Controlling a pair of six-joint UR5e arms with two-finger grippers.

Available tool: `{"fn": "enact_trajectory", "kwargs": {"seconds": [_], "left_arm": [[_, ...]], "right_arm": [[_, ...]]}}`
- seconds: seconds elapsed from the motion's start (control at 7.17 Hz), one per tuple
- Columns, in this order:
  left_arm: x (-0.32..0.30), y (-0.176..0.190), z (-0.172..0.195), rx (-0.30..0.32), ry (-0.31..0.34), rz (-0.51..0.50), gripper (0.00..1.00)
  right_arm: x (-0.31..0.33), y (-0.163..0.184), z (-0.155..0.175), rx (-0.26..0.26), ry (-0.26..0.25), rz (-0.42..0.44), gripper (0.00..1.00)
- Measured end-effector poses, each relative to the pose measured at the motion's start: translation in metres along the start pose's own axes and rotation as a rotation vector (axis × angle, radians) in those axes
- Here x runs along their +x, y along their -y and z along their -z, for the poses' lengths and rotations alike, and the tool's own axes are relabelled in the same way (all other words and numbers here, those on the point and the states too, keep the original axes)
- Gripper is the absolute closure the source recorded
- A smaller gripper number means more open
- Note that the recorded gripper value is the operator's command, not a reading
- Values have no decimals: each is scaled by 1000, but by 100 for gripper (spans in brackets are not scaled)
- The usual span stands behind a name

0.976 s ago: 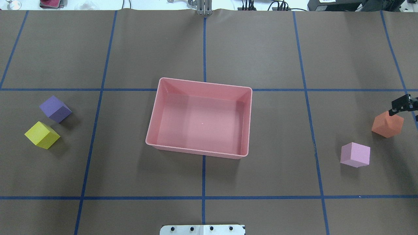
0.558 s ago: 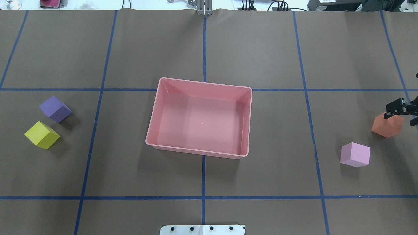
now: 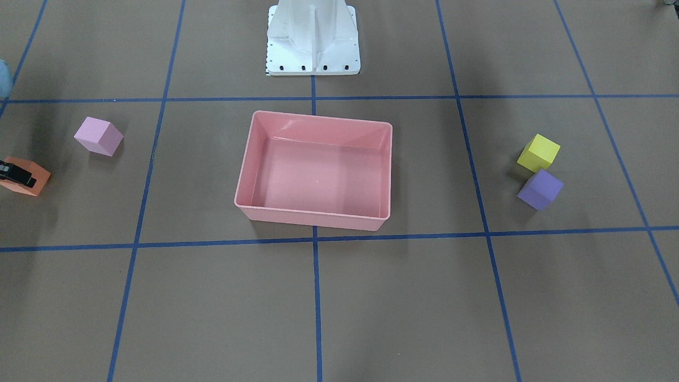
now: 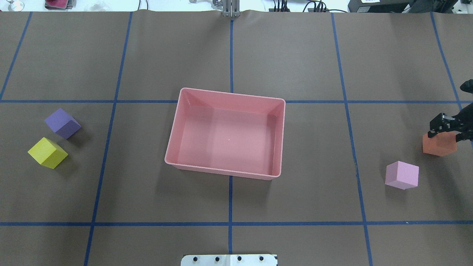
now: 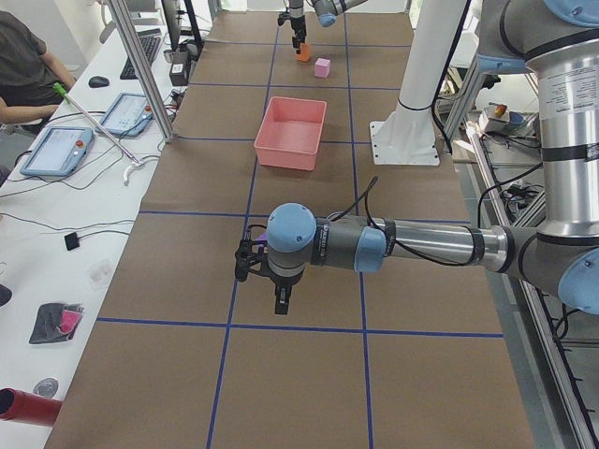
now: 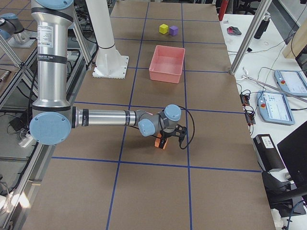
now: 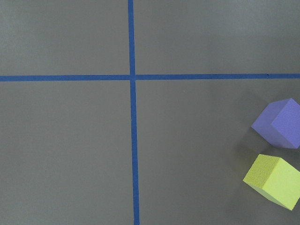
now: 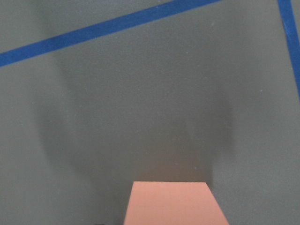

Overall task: Place blocks into pink bin with both arms
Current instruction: 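Lower the right gripper onto the orange cube and close it, then lift the orange cube with the right gripper and carry it over the bin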

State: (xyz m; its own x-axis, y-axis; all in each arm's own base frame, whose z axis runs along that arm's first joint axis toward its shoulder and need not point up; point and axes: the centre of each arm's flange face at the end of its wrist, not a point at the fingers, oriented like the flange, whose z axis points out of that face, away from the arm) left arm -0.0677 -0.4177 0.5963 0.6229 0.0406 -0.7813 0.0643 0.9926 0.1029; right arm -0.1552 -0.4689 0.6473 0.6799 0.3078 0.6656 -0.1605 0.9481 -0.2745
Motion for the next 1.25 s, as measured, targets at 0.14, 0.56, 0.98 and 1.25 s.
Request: {"fn": "enact_trajectory", "kwargs": {"seconds": [0.14,0.56,0.98,1.25], "left_arm": [[1,1,0,1,-1,-2,0],[18,7,-3,-4,-36,-3,1],[93,20,-39,-15,-100,97,1],[141,15,-76,-53,-85,98,1]], "right_arm": [[-8,1,4,5,9,-2,100],[-64,-12,50,55,90,-9,100],[-140,-37,86,66,174,-65,100],[-228,-47,105,46,218,-118,100]]}}
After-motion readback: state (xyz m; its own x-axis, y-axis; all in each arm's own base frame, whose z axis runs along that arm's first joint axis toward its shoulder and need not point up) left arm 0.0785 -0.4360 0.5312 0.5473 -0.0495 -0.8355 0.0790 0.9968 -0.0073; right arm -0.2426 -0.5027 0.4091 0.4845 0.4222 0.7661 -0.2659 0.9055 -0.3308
